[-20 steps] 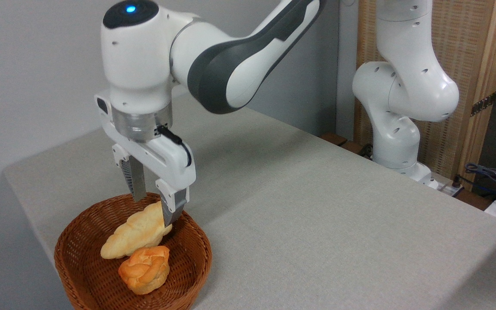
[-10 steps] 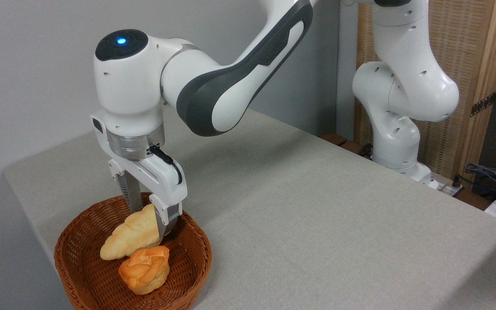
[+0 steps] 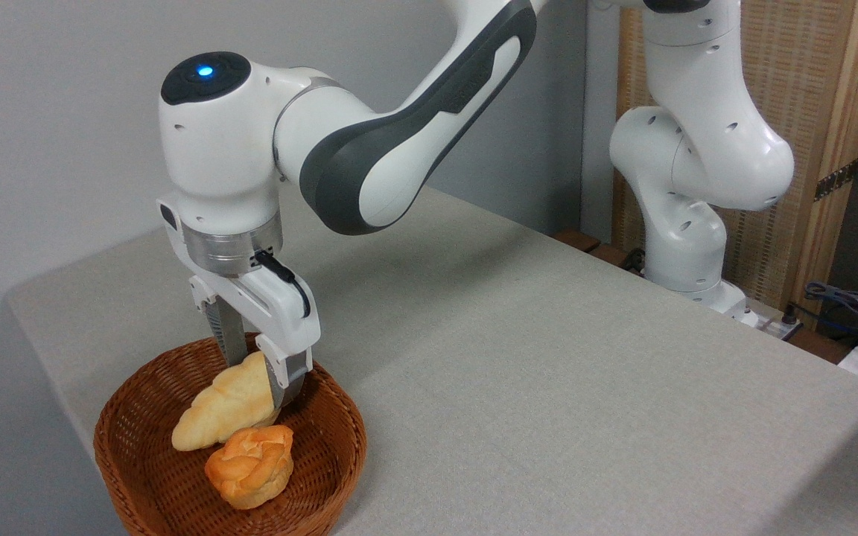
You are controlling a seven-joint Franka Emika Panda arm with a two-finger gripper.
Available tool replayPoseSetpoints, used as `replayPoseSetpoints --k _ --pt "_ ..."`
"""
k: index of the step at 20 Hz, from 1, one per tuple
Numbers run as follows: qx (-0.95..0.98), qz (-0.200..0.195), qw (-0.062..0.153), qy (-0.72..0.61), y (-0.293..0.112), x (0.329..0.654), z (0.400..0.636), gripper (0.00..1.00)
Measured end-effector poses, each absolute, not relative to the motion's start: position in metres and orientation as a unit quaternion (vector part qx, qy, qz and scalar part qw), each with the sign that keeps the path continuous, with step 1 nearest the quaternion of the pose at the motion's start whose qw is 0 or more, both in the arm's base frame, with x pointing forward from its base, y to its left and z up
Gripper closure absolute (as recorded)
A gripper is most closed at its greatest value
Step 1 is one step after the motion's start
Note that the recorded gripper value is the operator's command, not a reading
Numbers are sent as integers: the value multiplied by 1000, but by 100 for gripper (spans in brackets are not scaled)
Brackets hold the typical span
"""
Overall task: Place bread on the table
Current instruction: 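Close the gripper on the braided roll's end, then lift the braided roll out of the basket and carry it sideways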
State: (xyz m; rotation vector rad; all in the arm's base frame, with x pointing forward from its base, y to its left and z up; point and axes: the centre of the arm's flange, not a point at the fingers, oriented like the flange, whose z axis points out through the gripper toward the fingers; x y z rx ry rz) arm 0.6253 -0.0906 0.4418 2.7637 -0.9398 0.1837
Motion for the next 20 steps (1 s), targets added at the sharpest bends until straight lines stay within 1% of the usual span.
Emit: replayPoseSetpoints --k 13,16,20 --pt "940 67 106 -318 -88 627 446 79" --pt "940 77 102 -316 -84 626 459 79" --pt "941 95 94 -312 -76 620 486 78"
